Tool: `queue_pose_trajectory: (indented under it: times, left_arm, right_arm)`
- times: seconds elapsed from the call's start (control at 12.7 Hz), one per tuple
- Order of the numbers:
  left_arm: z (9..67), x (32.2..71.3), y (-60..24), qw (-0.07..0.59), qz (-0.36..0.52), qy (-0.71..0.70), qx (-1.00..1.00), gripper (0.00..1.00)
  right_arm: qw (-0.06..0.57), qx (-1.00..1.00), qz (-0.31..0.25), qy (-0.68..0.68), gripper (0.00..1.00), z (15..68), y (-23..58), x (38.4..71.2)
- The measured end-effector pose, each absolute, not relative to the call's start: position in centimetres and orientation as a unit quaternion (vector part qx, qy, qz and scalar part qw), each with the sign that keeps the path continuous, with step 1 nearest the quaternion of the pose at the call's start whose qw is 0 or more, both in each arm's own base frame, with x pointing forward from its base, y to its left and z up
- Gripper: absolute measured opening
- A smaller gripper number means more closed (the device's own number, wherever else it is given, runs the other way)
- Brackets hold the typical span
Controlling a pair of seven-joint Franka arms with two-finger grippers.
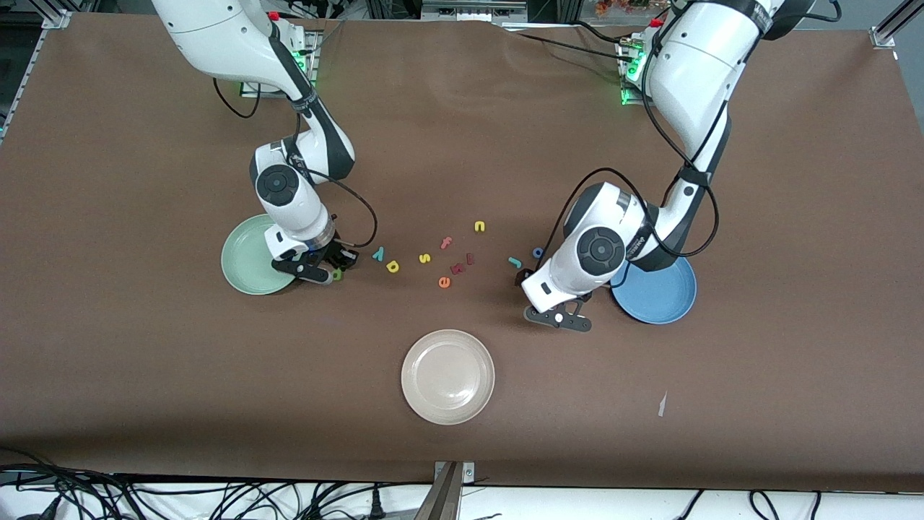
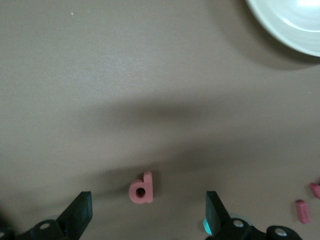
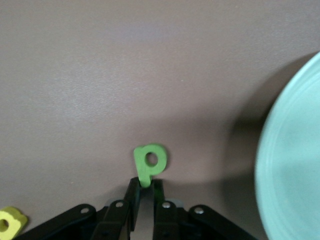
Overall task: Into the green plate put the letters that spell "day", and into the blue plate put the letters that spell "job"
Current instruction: 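Place the green p on the green plate while the left gripper lifts the d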
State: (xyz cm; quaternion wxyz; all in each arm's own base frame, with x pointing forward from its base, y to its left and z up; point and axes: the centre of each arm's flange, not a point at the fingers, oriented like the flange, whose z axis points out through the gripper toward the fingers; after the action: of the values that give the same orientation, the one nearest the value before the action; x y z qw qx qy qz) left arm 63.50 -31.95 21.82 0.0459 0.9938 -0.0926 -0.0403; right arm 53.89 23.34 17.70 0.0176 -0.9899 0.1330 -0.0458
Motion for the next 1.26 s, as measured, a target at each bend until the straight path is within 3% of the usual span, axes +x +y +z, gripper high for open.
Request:
queue_pose_trajectory:
  times: [0.32, 0.47, 0.55, 0.79, 0.87, 0.95, 1.26]
  left_arm:
    - [18.9, 63.0, -32.0, 0.045, -0.049, -0.092, 0.994, 0.95]
    - [18.2, 62.8, -32.0, 0.044, -0.053, -0.092, 0.993, 0.76]
    - [17.8, 62.6, -31.9, 0.042, -0.058, -0.092, 0.993, 0.74]
    - [17.3, 62.2, -31.5, 0.039, -0.064, -0.091, 0.993, 0.42]
    - [17.3, 62.2, -31.5, 0.038, -0.064, -0.091, 0.993, 0.42]
    - [17.4, 62.3, -31.4, 0.038, -0.064, -0.090, 0.993, 0.32]
    - [18.1, 62.3, -31.0, 0.031, -0.076, -0.089, 0.993, 0.28]
  right_arm:
    - [0.014, -0.992, -0.043, 0.122, 0.10, 18.1, 23.1, 54.1]
    - [0.014, -0.992, -0.041, 0.120, 0.08, 19.0, 23.1, 54.2]
    - [0.012, -0.992, -0.037, 0.120, 0.08, 19.6, 23.1, 54.3]
    - [0.007, -0.994, -0.022, 0.105, 0.08, 23.2, 22.8, 54.6]
    - [0.004, -0.995, -0.014, 0.097, 0.08, 24.9, 21.9, 54.8]
    - [0.001, -0.996, -0.005, 0.088, 0.08, 26.6, 20.4, 55.1]
    - [-0.003, -0.998, 0.034, 0.056, 0.09, 30.5, 11.7, 55.2]
